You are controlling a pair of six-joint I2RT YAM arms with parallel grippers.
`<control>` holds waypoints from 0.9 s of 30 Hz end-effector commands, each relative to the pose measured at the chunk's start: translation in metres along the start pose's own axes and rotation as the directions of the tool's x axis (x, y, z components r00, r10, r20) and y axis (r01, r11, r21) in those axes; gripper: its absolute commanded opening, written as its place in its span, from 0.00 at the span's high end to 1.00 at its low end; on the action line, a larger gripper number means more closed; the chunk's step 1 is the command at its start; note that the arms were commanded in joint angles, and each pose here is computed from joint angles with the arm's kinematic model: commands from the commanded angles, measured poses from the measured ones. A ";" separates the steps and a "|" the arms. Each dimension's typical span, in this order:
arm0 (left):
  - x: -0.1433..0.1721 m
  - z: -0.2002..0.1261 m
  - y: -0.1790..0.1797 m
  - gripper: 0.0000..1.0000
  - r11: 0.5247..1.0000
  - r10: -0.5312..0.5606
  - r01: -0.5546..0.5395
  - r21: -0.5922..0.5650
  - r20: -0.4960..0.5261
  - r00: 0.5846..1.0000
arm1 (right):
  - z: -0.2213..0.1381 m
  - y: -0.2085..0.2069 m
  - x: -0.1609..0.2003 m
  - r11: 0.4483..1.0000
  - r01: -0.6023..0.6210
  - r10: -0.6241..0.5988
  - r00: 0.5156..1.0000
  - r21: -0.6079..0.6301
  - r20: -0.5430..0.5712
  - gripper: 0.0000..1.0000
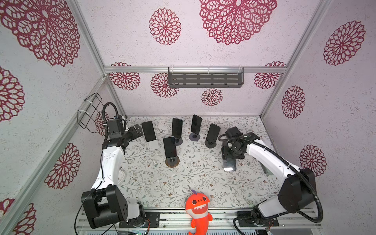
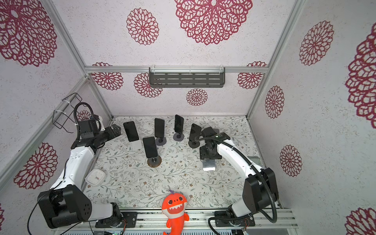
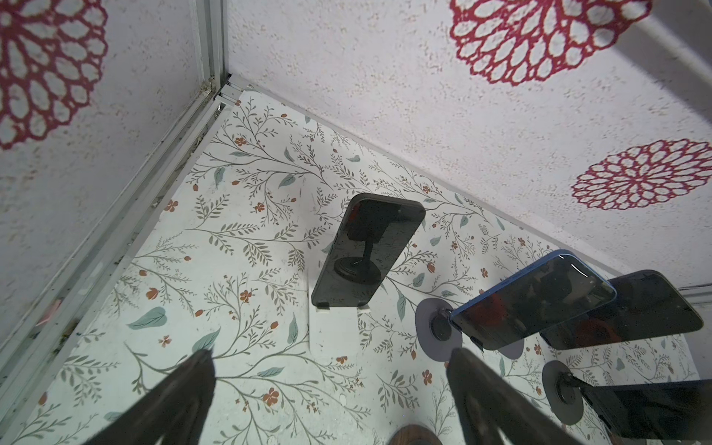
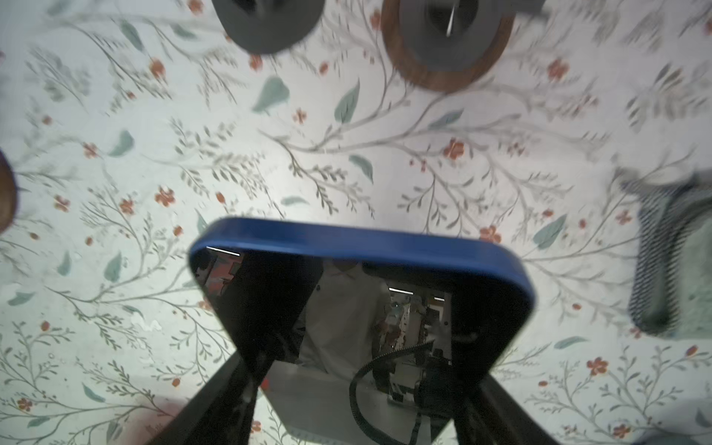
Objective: Remove the phone from the phone stand
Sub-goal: Place the phone at the center of the table.
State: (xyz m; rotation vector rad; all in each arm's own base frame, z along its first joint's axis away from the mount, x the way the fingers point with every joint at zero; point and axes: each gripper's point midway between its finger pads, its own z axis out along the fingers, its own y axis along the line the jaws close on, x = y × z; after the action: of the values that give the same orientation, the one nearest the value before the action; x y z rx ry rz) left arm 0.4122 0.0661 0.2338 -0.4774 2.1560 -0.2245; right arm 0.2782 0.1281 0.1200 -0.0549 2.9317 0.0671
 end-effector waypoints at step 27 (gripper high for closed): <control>0.005 0.005 -0.002 0.02 1.000 0.005 -0.005 -0.014 0.007 1.000 | 0.095 -0.018 -0.005 0.997 -0.053 0.056 0.998 0.064 -0.036 0.20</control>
State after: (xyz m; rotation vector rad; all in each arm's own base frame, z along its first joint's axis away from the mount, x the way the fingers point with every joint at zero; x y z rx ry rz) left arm 0.4106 0.0631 0.2236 -0.4805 2.1783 -0.2049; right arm 0.2986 0.1192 0.0269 0.0369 2.9928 0.0120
